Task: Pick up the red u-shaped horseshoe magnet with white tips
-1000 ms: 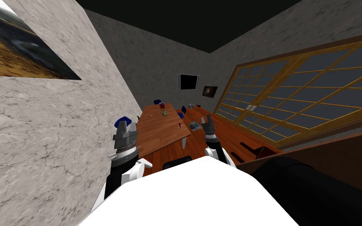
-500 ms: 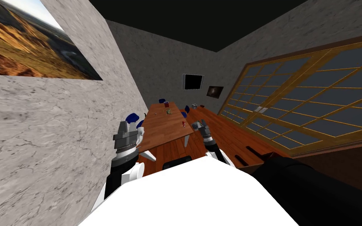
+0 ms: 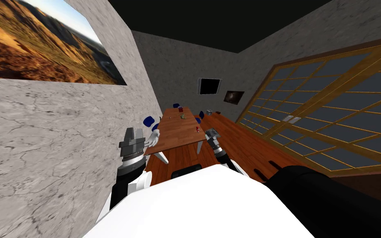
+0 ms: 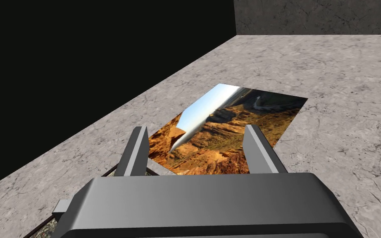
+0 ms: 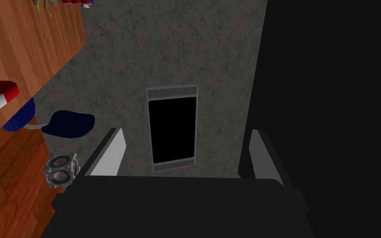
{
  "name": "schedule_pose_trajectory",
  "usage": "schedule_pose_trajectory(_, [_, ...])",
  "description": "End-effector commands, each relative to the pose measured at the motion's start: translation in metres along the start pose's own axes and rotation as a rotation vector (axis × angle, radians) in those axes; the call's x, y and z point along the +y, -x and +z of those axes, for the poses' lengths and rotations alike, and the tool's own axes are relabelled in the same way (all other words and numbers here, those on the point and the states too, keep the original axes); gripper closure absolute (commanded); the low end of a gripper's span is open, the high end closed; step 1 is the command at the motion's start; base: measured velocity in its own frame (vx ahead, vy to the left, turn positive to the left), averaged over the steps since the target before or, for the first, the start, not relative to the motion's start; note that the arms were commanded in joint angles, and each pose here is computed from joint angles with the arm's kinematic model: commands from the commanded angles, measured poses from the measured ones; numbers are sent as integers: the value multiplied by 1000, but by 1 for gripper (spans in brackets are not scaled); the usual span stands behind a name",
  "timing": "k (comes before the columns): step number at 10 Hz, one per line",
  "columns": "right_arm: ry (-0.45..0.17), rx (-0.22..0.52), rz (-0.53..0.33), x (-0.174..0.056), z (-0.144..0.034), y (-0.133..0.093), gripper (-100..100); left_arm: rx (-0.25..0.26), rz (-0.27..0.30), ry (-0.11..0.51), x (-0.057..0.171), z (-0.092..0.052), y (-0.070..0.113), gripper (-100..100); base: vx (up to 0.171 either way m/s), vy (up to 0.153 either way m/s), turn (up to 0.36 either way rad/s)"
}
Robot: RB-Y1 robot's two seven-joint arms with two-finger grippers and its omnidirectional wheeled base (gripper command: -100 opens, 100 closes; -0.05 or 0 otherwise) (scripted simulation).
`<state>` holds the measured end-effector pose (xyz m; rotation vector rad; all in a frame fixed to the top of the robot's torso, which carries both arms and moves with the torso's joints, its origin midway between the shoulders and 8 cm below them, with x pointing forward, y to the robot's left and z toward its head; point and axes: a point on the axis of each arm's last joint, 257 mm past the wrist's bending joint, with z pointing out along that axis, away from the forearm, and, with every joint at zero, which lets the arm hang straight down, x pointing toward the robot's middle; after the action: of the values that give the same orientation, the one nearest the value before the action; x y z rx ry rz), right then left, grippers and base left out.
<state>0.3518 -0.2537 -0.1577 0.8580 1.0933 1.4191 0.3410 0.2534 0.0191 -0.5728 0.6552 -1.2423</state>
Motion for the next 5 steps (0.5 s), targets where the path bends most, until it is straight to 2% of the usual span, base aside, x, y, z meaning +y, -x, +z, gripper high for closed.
schedule_pose_trajectory(1, [-37,21,11,-15,-6,-5,-100,0,0,0,0,0,0,0,-45,42,96])
schedule_pose_trajectory(2, [-109,52,38,-41,-19,-11,-100,0,0,0,0,0,0,0,-47,42,198])
schedule_pose_trajectory(3, [-111,55,35,-41,-20,-11,-100,0,0,0,0,0,0,0,-40,35,122])
schedule_pose_trajectory(5, [-246,108,86,-85,-50,-20,-100,0,0,0,0,0,0,0,-64,66,310])
